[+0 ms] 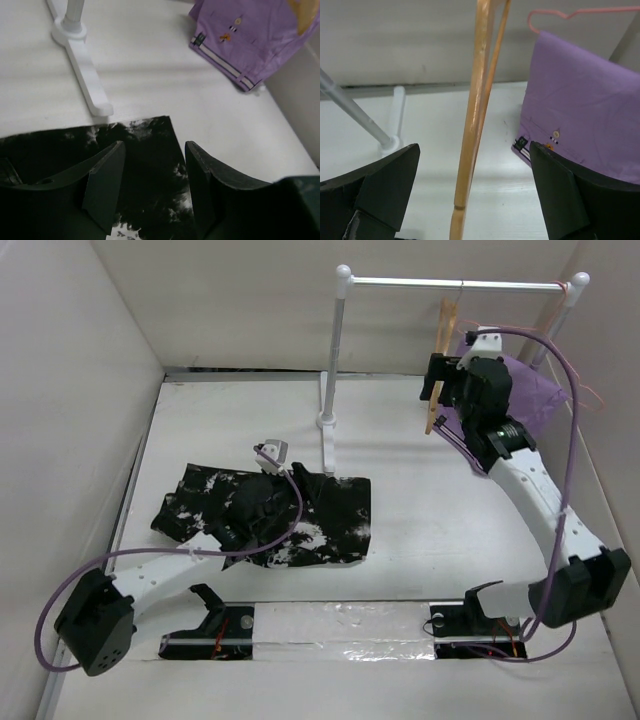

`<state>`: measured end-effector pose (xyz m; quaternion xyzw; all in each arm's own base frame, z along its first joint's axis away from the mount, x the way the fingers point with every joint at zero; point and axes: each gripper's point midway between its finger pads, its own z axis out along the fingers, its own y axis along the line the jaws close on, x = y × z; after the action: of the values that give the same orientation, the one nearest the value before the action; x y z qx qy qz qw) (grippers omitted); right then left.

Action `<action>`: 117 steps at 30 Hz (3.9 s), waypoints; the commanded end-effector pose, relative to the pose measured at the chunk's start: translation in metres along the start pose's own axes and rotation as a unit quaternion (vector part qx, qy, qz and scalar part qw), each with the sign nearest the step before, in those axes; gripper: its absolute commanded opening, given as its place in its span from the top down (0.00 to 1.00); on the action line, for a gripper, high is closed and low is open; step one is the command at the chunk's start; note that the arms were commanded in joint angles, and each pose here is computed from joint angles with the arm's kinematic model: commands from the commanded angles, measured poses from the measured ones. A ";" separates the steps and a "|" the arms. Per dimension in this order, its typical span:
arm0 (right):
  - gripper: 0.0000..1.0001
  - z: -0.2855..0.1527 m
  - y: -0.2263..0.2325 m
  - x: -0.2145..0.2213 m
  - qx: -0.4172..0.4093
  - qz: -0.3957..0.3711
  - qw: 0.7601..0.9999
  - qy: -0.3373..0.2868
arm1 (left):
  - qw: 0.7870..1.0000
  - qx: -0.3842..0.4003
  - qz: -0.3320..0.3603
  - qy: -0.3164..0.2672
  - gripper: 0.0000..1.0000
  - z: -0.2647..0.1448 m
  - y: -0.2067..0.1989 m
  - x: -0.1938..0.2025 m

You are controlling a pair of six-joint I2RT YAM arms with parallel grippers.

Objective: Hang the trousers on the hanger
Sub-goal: Pick up the hanger from the clothesline.

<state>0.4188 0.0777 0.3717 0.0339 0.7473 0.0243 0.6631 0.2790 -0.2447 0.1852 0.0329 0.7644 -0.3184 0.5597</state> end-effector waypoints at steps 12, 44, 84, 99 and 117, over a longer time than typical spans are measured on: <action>0.75 0.041 0.005 0.029 -0.017 -0.002 1.000 0.020 | 0.999 0.030 0.006 -0.030 0.56 -0.005 -0.015 -0.020; 1.00 -0.024 0.013 0.024 -0.075 -0.007 0.995 -0.058 | 0.999 0.045 0.009 -0.025 0.50 0.009 -0.023 -0.018; 1.00 -0.116 0.051 0.247 -0.097 -0.038 0.987 0.119 | 0.999 0.030 -0.017 0.035 0.31 0.167 -0.138 0.000; 0.60 -0.134 0.057 0.273 -0.094 -0.043 0.981 0.166 | 0.999 -0.017 -0.017 0.046 1.00 0.173 -0.117 0.027; 1.00 -0.162 0.090 0.257 -0.236 -0.003 0.953 0.188 | 0.984 0.028 -0.173 0.029 1.00 0.079 -0.089 0.071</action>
<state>0.2269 0.1659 0.1460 -0.1000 0.8316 0.1672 0.5201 0.2845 -0.3739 0.1084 -0.0347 0.8147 -0.3629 0.4511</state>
